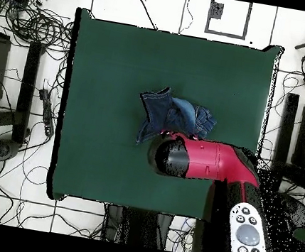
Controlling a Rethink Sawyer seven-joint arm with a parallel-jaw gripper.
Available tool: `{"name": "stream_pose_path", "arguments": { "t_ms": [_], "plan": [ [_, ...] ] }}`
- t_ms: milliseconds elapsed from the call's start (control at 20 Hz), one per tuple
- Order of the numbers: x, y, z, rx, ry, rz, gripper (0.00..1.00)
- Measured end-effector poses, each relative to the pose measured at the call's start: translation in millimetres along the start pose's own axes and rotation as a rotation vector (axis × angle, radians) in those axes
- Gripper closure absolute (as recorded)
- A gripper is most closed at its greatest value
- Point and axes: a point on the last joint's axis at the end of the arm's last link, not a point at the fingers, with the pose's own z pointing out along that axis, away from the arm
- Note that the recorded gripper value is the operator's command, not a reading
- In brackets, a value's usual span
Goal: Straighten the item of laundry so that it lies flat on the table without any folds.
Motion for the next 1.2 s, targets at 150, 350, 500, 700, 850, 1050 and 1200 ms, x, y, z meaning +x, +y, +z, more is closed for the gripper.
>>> {"name": "stream_pose_path", "arguments": {
  "t_ms": [150, 350, 500, 700, 850, 1050, 1200],
  "plan": [
    [4.6, -2.7, 4.0, 0.012, 0.003, -0.023, 0.0],
    [13.8, -3.3, 14.8, 0.026, 0.018, -0.064, 0.0],
    [18.4, -5.2, 19.9, 0.033, 0.024, -0.083, 0.0],
    [24.2, -7.8, 27.2, 0.038, 0.033, -0.1, 0.0],
    [29.3, -9.7, 35.9, 0.04, 0.033, -0.118, 0.0],
    [37.4, -5.7, 50.7, 0.028, 0.04, -0.136, 0.0],
    [44.4, -3.1, 63.0, 0.018, 0.042, -0.152, 1.0]
  ]
}}
